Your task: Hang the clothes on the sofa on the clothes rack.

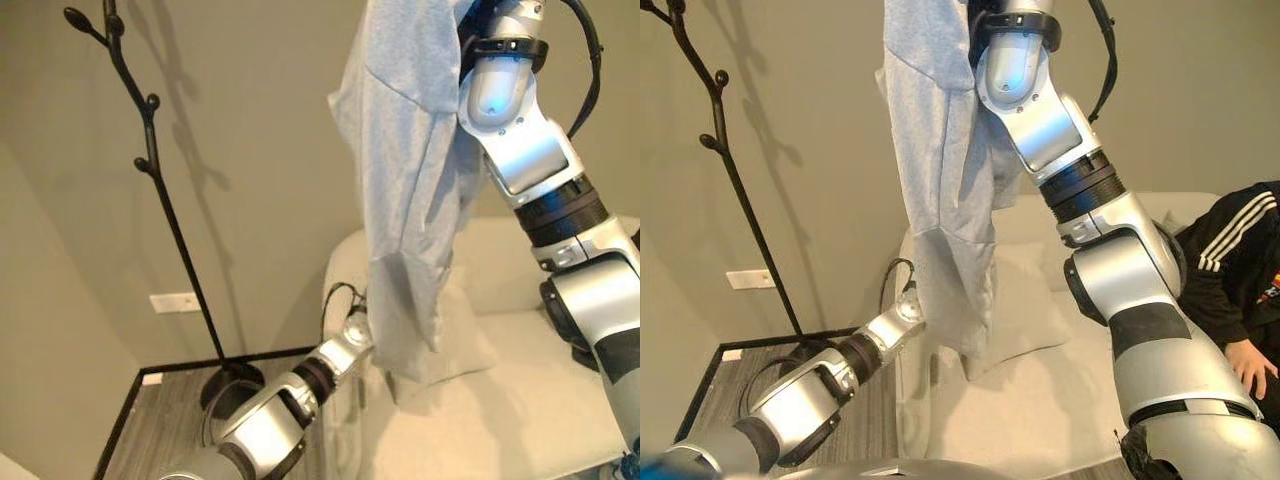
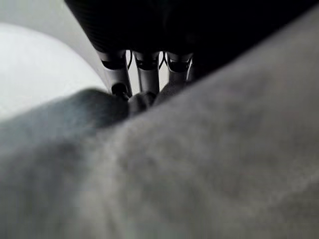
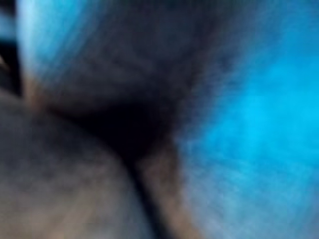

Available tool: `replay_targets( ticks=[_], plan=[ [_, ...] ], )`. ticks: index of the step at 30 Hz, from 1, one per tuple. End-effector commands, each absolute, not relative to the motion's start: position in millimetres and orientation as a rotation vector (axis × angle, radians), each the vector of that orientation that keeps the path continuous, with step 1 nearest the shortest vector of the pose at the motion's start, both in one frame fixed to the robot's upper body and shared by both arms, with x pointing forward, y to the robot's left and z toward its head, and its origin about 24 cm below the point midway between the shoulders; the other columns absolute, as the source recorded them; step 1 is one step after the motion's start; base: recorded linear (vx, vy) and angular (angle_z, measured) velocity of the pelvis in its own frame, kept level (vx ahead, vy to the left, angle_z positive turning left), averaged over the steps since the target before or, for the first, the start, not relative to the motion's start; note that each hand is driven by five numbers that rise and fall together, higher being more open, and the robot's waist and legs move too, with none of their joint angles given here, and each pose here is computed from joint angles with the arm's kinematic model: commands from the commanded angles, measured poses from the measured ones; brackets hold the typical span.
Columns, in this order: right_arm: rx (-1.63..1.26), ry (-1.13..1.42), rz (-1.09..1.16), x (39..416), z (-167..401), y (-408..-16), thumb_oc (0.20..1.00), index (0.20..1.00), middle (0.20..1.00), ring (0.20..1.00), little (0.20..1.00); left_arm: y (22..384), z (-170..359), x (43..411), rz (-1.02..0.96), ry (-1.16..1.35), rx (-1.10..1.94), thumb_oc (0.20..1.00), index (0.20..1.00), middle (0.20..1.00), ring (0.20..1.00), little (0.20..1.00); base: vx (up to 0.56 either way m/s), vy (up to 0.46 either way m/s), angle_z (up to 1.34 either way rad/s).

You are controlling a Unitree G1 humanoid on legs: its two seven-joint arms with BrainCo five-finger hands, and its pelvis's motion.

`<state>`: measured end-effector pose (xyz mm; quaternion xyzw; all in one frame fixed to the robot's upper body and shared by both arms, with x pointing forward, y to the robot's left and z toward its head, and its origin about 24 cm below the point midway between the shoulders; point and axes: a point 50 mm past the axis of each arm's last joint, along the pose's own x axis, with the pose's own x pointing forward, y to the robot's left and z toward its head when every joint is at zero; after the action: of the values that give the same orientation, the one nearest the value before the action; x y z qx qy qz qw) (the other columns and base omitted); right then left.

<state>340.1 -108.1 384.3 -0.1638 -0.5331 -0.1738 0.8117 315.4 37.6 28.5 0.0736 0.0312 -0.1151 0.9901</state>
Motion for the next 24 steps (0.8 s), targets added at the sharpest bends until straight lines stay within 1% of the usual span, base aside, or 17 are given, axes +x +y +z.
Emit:
replay_targets(
  ticks=[1, 2, 3, 4, 5, 6, 8, 10, 11, 15, 16, 17, 20, 24],
  plan=[
    [-0.423, -1.227, -0.452, 327, 415, -127, 0.200, 0.200, 0.200, 0.200, 0.200, 37, 63, 331, -0.195, -0.082, 0.094, 0.200, 0.200, 0.200, 0.200, 0.200, -0.02, -0.017, 0.10],
    [-0.453, -1.234, -0.465, 325, 413, -134, 0.200, 0.200, 0.200, 0.200, 0.200, 46, 65, 331, -0.171, -0.099, 0.096, 0.200, 0.200, 0.200, 0.200, 0.200, -0.01, -0.010, 0.09],
    [-0.454, -1.232, -0.465, 325, 412, -134, 0.200, 0.200, 0.200, 0.200, 0.200, 46, 65, 330, -0.171, -0.097, 0.098, 0.200, 0.200, 0.200, 0.200, 0.200, -0.02, -0.017, 0.05],
    [-0.526, -1.259, -0.500, 318, 408, -150, 0.200, 0.200, 0.200, 0.200, 0.200, 69, 72, 329, -0.111, -0.149, 0.101, 0.200, 0.200, 0.200, 0.200, 0.200, 0.00, 0.000, 0.00],
    [-0.563, -1.272, -0.508, 315, 406, -155, 0.200, 0.200, 0.200, 0.200, 0.200, 80, 77, 329, -0.074, -0.178, 0.093, 0.200, 0.200, 0.200, 0.200, 0.200, -0.03, -0.022, 0.05],
    [-0.563, -1.269, -0.508, 314, 405, -156, 0.200, 0.200, 0.200, 0.200, 0.200, 80, 77, 328, -0.075, -0.176, 0.096, 0.200, 0.200, 0.200, 0.200, 0.200, -0.03, -0.024, 0.09],
    [-0.628, -1.286, -0.505, 307, 393, -167, 0.200, 0.200, 0.200, 0.200, 0.200, 113, 88, 324, 0.030, -0.247, 0.110, 0.200, 0.200, 0.200, 0.200, 0.200, -0.04, -0.047, 0.10],
    [-0.714, -1.277, -0.463, 298, 369, -178, 0.200, 0.200, 0.200, 0.200, 0.200, 167, 103, 309, 0.220, -0.351, 0.213, 0.200, 0.200, 0.200, 0.200, 0.200, -0.05, -0.084, 0.15],
    [-0.714, -1.275, -0.463, 298, 368, -179, 0.200, 0.200, 0.200, 0.200, 0.200, 167, 103, 309, 0.220, -0.349, 0.214, 0.200, 0.200, 0.200, 0.200, 0.200, -0.05, -0.075, 0.15],
    [-0.791, -1.297, -0.404, 287, 350, -177, 0.200, 0.200, 0.200, 0.200, 0.200, 212, 126, 289, 0.428, -0.472, 0.353, 0.200, 0.200, 0.200, 0.200, 0.200, -0.09, -0.089, 0.11],
    [-0.843, -1.314, -0.390, 283, 344, -175, 0.200, 0.200, 0.200, 0.200, 0.200, 226, 132, 278, 0.500, -0.504, 0.415, 0.200, 0.200, 0.200, 0.200, 0.200, -0.17, -0.132, 0.31],
    [-0.867, -1.327, -0.389, 280, 341, -174, 0.200, 0.200, 0.200, 0.200, 0.200, 234, 135, 271, 0.536, -0.526, 0.451, 0.200, 0.200, 0.200, 0.200, 0.200, -0.14, -0.098, 0.38],
    [-0.878, -1.332, -0.399, 278, 335, -175, 0.200, 0.200, 0.200, 0.200, 0.200, 238, 140, 262, 0.562, -0.566, 0.507, 0.200, 0.200, 0.200, 0.200, 0.200, -0.15, -0.060, 0.35],
    [-0.871, -1.291, -0.429, 283, 322, -178, 0.200, 0.200, 0.200, 0.200, 0.200, 236, 142, 251, 0.567, -0.603, 0.557, 0.200, 0.200, 0.200, 0.200, 0.200, -0.20, -0.024, 0.47]
  ],
)
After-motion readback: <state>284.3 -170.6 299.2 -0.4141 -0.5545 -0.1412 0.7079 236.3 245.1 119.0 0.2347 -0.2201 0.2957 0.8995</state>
